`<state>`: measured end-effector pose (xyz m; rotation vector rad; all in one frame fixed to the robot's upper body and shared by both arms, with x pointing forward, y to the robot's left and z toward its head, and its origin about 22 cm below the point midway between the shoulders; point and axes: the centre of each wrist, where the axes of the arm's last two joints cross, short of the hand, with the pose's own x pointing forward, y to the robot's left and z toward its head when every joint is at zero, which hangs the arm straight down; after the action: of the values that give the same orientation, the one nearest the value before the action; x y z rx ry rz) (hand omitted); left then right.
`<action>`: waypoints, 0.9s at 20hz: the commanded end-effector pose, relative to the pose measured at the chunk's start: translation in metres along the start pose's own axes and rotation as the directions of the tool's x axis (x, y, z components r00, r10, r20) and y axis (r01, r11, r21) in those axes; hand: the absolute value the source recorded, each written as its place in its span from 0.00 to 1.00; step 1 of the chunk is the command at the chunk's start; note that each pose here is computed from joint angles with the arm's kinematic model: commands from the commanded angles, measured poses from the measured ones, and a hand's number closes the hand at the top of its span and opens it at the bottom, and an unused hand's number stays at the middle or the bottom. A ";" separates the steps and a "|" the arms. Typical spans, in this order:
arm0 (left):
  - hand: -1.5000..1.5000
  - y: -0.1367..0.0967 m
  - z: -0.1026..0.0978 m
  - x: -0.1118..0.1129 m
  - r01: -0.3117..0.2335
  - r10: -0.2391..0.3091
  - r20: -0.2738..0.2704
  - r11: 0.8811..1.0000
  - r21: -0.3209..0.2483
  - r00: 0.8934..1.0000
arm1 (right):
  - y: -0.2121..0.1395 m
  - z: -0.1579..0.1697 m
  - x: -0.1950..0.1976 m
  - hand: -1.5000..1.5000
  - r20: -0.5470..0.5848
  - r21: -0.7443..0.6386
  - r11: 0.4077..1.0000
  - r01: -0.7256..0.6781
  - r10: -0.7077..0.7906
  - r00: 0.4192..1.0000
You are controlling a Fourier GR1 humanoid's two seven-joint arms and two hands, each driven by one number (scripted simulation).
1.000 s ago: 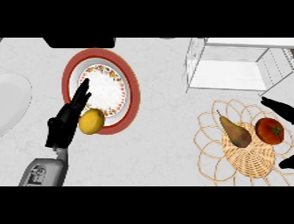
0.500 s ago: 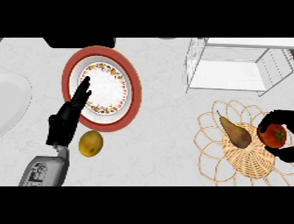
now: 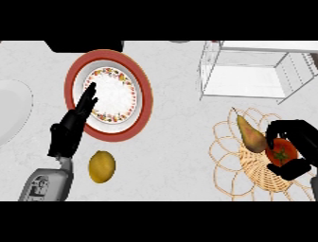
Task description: Pick the tomato from the placemat and place it in the tiered shelf
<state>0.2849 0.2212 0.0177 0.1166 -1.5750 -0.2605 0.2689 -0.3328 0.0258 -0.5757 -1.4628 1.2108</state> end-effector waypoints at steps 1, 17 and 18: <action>0.50 -0.003 0.002 -0.002 -0.009 0.009 -0.019 1.000 0.006 1.000 | 0.050 -0.026 0.060 1.00 -0.197 -0.013 0.997 0.076 -0.077 0.977; 0.50 0.010 -0.001 -0.002 0.002 -0.002 -0.010 1.000 0.001 1.000 | -0.014 -0.030 0.282 1.00 -0.141 -0.510 0.804 0.306 -0.429 0.892; 0.50 0.001 0.002 -0.005 -0.008 0.007 -0.019 1.000 -0.016 1.000 | -0.016 -0.027 0.294 1.00 -0.151 -0.542 0.793 0.280 -0.419 0.895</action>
<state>0.2861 0.2241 0.0164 0.1063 -1.5585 -0.2651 0.2376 -0.1047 0.1269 -0.7141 -1.5403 0.5402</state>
